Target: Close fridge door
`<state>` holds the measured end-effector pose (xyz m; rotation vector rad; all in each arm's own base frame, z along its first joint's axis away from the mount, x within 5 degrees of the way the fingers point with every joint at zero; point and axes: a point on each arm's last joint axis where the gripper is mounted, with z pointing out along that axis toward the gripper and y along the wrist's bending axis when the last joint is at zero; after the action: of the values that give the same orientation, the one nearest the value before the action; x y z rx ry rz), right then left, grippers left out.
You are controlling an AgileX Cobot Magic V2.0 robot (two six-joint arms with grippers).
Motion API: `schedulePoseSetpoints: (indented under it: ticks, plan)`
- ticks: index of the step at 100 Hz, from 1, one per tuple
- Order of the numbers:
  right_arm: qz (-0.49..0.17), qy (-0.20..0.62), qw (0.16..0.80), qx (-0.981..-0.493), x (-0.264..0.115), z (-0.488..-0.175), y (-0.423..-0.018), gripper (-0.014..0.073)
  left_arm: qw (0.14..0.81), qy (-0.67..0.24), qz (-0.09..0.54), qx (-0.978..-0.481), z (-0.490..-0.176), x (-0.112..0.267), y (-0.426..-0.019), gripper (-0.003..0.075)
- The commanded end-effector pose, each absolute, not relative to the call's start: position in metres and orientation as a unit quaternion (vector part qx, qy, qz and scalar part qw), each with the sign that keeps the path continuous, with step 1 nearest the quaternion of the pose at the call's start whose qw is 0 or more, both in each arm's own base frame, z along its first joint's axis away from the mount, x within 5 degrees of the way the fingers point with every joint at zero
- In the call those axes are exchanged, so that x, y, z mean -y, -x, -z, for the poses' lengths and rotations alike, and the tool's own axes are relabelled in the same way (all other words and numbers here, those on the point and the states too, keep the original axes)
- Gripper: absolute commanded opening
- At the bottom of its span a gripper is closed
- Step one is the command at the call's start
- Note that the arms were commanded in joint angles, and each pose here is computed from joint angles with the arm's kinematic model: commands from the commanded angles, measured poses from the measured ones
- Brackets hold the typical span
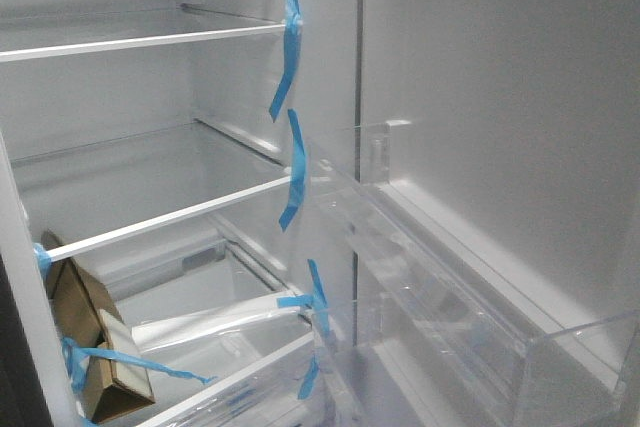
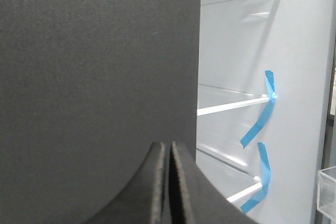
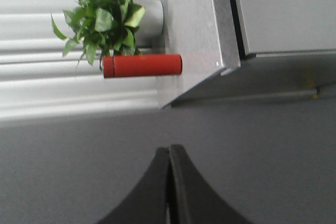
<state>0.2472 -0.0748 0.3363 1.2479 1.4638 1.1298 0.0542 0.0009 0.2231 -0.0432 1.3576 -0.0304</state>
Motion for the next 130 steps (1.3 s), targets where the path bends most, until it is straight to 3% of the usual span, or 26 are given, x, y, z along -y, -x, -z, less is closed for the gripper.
schedulePoseSetpoints:
  ticks: [1,57,130]
  plan:
    - [-0.487,-0.475,0.449,-0.580,0.071,-0.354,-0.245,-0.0073,0.792,0.020,0.018,-0.609,-0.218,-0.001,-0.054,-0.0020]
    - [-0.531,-0.432,0.411,-0.602,0.057,-0.355,-0.245,-0.0073,0.792,0.020,0.018,-0.609,-0.218,-0.001,-0.054,-0.0020]
    - [-0.585,-0.350,0.357,-0.638,0.010,-0.369,-0.270,-0.0073,0.792,0.020,0.018,-0.609,-0.218,-0.001,-0.054,-0.0020]
